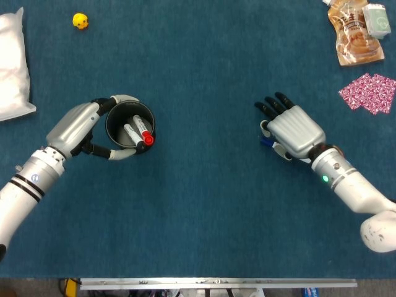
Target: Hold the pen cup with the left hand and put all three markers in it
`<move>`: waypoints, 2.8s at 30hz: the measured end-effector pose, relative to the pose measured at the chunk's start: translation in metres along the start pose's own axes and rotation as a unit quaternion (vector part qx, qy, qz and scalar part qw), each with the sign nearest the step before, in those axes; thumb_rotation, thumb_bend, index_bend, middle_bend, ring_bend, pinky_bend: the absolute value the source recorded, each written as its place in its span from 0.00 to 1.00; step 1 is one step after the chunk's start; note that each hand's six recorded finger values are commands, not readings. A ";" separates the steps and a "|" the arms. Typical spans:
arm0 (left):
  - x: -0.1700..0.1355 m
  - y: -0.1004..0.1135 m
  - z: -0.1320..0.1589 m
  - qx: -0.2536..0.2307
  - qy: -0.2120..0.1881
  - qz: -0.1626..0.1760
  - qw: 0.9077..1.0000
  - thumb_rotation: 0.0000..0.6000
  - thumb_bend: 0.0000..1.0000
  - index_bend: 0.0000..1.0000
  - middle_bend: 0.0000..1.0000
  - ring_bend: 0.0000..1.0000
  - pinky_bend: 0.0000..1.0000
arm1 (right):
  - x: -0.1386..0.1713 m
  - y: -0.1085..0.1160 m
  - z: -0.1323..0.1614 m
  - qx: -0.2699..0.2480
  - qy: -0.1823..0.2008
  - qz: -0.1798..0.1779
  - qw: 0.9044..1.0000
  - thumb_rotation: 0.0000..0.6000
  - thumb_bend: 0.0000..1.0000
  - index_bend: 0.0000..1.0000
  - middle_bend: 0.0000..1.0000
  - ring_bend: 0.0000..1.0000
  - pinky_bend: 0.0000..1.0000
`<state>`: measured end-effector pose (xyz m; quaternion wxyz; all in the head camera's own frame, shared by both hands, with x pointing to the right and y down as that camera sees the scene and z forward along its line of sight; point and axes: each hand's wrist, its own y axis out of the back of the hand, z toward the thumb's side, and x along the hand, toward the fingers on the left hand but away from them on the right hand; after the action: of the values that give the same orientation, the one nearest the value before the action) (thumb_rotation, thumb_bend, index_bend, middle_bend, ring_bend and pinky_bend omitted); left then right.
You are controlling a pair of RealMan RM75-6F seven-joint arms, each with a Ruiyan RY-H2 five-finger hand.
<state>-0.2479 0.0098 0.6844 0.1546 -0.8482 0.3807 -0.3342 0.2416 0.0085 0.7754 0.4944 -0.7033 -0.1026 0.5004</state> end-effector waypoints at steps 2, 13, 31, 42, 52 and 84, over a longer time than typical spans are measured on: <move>0.000 -0.001 0.000 0.000 -0.001 -0.001 1.000 0.84 0.16 0.20 0.32 0.26 0.18 | 0.000 0.000 0.000 0.000 -0.001 0.000 1.000 1.00 0.13 0.47 0.11 0.00 0.00; 0.001 -0.001 -0.001 0.000 0.000 -0.002 1.000 0.84 0.16 0.20 0.32 0.26 0.18 | 0.008 0.006 -0.001 -0.025 -0.011 0.001 1.000 1.00 0.02 0.50 0.13 0.00 0.00; 0.005 -0.005 -0.003 -0.002 -0.001 -0.007 1.000 0.84 0.16 0.20 0.32 0.26 0.18 | 0.016 -0.006 -0.016 -0.037 -0.047 0.032 0.998 1.00 0.03 0.52 0.14 0.00 0.00; 0.004 -0.003 -0.004 -0.004 -0.001 -0.004 1.000 0.84 0.16 0.20 0.32 0.26 0.18 | 0.011 -0.009 -0.008 -0.012 -0.036 0.040 0.998 1.00 0.13 0.53 0.14 0.00 0.00; 0.002 -0.002 -0.005 -0.006 -0.002 -0.004 1.000 0.84 0.16 0.20 0.32 0.26 0.18 | 0.013 -0.008 0.001 0.011 -0.022 0.039 0.999 1.00 0.26 0.54 0.14 0.00 0.00; 0.000 0.000 -0.002 -0.006 -0.002 -0.001 1.000 0.84 0.16 0.20 0.32 0.25 0.18 | 0.021 0.005 0.006 0.020 -0.009 0.003 1.000 1.00 0.34 0.61 0.19 0.00 0.00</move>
<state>-0.2497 0.0099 0.6860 0.1497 -0.8503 0.3813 -0.3303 0.2451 0.0229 0.7587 0.5062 -0.6891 -0.0946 0.5099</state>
